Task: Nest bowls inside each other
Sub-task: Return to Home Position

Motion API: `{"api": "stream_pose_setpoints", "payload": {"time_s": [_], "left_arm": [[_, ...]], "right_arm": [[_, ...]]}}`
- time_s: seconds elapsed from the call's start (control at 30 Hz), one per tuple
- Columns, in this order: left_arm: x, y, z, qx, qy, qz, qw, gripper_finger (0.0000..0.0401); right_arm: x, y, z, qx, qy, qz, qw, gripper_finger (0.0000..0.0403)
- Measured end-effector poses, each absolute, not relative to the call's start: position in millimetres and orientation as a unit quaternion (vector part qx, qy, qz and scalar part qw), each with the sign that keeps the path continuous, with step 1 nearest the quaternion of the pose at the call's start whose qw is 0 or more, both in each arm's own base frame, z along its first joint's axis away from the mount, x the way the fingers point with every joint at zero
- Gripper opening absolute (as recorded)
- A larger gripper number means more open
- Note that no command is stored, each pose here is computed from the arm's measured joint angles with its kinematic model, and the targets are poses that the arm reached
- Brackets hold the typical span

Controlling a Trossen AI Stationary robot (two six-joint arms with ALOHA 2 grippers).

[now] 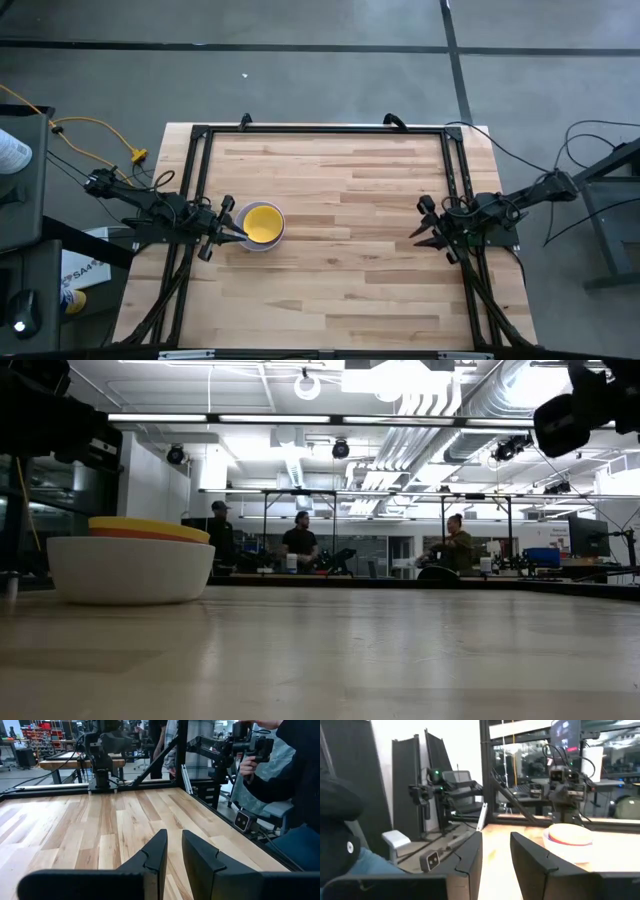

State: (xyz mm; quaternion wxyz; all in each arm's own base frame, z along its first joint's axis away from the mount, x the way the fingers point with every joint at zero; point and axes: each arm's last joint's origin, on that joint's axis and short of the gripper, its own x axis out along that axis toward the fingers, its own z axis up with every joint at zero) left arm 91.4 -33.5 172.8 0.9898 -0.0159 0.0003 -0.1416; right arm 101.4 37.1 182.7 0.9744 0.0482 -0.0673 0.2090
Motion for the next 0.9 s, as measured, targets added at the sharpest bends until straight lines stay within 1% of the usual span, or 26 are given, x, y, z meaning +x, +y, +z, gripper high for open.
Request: {"api": "stream_pose_setpoints", "payload": {"time_s": [0.63, 0.8, 0.9], "left_arm": [[91, -33, 173, -0.016, 0.000, -0.141, 0.990, 0.0058], [91, -33, 173, -0.016, 0.000, -0.141, 0.990, 0.0058], [91, -33, 173, -0.016, 0.000, -0.141, 0.990, 0.0058]], "right_arm": [[91, 33, 178, 0.047, -0.057, 0.197, 0.978, 0.0094], [92, 31, 174, 0.040, -0.041, 0.163, 0.985, 0.0094], [92, 31, 171, 0.033, -0.028, 0.159, 0.986, 0.0094]]}}
